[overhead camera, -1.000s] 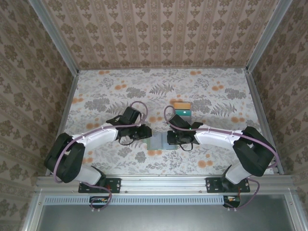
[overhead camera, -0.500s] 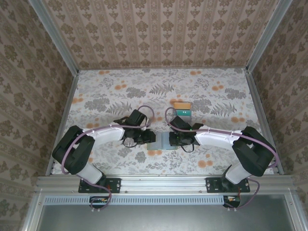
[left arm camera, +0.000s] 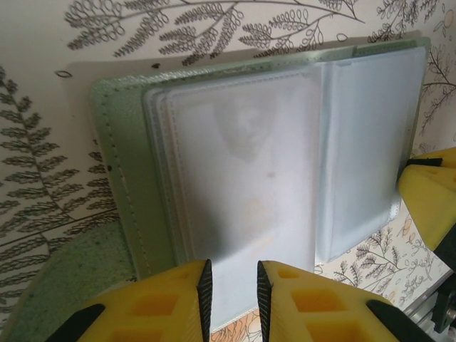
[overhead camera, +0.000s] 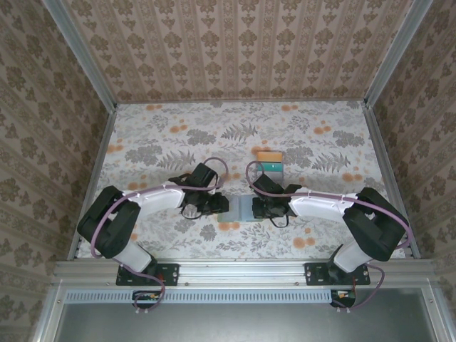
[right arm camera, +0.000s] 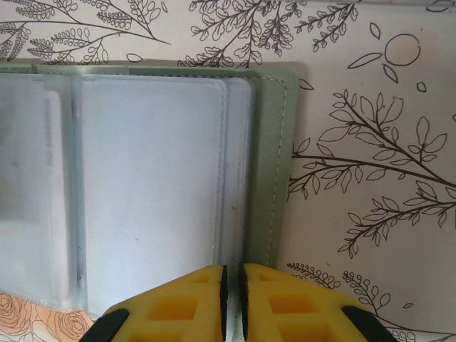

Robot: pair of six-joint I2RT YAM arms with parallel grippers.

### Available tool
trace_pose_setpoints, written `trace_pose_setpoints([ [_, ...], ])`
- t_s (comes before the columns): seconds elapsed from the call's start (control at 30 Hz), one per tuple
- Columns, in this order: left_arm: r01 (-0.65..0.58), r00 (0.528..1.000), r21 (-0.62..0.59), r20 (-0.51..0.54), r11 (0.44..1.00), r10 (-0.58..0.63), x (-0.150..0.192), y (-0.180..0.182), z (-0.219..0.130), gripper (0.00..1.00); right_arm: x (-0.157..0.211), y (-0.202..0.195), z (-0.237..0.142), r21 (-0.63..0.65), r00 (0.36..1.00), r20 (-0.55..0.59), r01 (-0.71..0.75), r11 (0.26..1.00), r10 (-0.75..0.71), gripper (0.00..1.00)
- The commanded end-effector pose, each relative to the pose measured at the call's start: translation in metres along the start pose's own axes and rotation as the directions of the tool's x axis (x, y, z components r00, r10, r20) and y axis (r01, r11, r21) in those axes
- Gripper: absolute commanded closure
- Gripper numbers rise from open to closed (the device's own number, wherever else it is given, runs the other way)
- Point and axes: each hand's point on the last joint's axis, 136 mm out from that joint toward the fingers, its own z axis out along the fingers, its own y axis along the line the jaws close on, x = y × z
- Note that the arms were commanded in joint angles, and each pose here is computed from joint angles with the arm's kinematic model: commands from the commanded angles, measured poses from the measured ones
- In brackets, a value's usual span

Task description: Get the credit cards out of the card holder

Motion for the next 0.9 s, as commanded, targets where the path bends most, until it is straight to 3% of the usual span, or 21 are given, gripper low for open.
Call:
trace_pose_setpoints([
  [0.0, -0.019, 1.000, -0.008, -0.013, 1.000, 0.019, -0.001, -0.002, 0.004, 0.74, 0.000, -0.008, -0.001, 0.029, 1.000, 0.007, -0.020, 0.999, 0.020, 0.83],
  [0.6, -0.092, 0.995, 0.067, -0.038, 0.994, 0.094, -0.004, -0.032, 0.011, 0.69, 0.002, -0.007, 0.003, 0.021, 1.000, -0.003, -0.026, 0.999, 0.026, 0.83],
  [0.87, -0.098, 0.995, -0.011, 0.012, 0.995, 0.098, -0.006, -0.024, -0.009, 0.69, 0.001, -0.009, 0.000, 0.032, 1.000, 0.005, -0.026, 0.999, 0.026, 0.83],
])
